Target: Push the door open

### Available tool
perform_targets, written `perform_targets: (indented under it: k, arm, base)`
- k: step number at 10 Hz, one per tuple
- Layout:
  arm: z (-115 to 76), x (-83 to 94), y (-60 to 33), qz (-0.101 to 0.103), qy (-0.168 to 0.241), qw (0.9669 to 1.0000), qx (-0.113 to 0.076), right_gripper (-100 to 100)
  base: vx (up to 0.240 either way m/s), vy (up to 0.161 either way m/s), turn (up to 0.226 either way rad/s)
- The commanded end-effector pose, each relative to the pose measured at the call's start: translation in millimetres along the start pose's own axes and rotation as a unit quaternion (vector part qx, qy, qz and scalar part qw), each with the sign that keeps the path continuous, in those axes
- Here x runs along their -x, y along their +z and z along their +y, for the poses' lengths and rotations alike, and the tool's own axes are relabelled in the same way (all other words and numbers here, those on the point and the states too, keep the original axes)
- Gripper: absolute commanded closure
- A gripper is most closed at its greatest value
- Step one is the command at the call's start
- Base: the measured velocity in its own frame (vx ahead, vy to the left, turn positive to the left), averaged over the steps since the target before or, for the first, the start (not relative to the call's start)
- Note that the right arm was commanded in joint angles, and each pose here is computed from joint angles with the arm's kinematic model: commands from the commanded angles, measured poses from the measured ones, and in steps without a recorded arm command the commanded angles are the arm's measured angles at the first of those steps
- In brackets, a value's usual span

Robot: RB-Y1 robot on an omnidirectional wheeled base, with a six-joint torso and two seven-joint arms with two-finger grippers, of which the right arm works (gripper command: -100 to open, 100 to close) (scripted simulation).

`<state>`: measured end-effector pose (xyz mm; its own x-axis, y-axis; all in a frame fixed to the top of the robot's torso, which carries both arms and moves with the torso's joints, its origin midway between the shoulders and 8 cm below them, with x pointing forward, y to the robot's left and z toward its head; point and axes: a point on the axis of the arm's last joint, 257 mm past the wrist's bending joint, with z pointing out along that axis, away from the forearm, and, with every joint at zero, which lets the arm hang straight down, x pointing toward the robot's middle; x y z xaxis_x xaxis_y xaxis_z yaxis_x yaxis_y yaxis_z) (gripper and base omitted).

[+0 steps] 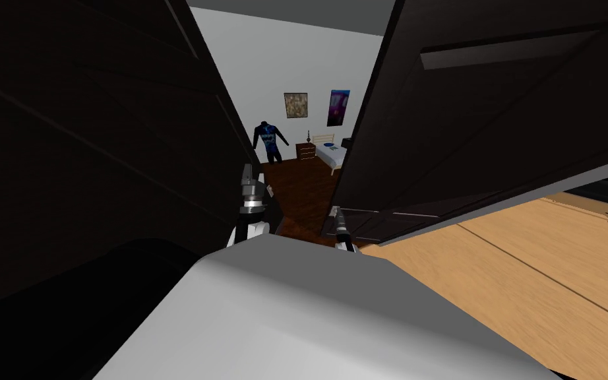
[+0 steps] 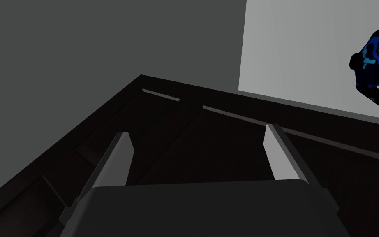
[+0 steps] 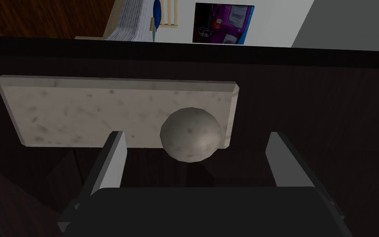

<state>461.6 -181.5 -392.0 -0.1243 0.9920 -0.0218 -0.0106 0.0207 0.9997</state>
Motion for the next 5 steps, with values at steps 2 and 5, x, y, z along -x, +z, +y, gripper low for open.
perform_targets:
  k: [2,5]
  arm:
    - [-0.4,-1.9,-0.3,-0.001,0.002,1.0000,0.000,-100]
    - [-0.4,-1.9,-0.3,-0.001,0.002,1.0000,0.000,100]
  base:
    - [0.143,0.018,0.000]
    - [-0.020,-0.001,0.007]
